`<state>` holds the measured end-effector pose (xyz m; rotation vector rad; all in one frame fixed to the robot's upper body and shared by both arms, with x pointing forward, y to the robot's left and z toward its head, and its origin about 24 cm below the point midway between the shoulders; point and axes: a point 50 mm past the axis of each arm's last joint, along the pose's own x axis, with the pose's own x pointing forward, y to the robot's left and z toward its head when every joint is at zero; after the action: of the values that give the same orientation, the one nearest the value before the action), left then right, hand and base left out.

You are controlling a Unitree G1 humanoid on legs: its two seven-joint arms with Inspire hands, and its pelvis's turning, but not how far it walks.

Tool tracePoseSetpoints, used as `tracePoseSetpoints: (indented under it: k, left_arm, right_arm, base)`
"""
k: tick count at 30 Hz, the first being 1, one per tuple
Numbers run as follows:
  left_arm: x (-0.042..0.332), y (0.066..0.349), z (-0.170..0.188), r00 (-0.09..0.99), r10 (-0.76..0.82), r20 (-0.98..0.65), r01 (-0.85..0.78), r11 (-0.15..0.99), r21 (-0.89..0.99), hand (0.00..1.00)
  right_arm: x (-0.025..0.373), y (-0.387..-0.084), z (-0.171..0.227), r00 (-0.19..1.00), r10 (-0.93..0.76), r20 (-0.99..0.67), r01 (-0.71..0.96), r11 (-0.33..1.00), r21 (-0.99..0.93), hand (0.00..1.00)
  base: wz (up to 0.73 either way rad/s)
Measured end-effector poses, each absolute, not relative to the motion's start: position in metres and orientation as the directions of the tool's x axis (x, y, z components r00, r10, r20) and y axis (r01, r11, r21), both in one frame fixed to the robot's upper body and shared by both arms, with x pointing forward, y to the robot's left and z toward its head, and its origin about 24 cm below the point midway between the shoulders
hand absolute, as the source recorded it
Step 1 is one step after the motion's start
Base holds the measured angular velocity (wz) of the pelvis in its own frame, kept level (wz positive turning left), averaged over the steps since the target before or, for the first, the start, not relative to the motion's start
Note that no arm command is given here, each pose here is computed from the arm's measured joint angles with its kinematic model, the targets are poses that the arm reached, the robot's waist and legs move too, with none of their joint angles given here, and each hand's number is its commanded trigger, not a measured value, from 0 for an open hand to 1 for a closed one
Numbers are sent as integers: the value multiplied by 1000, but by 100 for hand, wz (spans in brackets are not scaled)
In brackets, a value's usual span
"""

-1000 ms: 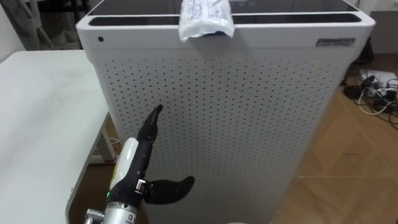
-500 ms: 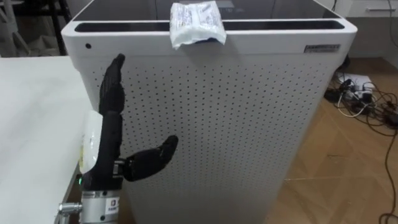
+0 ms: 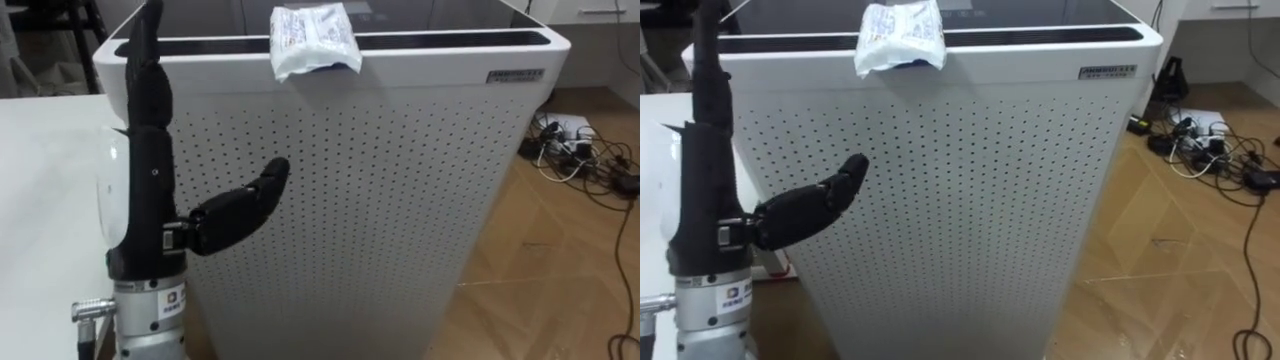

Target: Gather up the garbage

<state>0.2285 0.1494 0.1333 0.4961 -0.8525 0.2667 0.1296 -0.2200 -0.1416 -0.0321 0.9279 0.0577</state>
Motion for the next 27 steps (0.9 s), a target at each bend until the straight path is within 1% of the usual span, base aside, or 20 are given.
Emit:
tracePoseSetpoints:
  k: [5,10,16,23,27]
  left_arm:
    - [230,150,137,611,-11,791,-438,828,350,0]
    - [236,144,151,532,-68,844,-492,787,373,0]
    - [242,139,163,469,-153,870,-549,721,423,0]
    - [244,137,166,455,-179,872,-570,695,439,0]
    - [246,138,169,449,-221,866,-596,648,474,0]
  right_arm:
    - [129,-220,-142,597,34,-802,-62,998,-3,100]
    - [129,-219,-142,595,39,-803,-68,998,-1,100]
    - [129,-219,-142,593,51,-804,-86,996,1,100]
    - [128,-223,-141,589,49,-806,-104,994,-15,100]
    - [129,-225,-141,587,51,-808,-125,992,-28,100]
  base:
    - [0]
    - [0]
    - [-2]
    - [-3]
    - [-3]
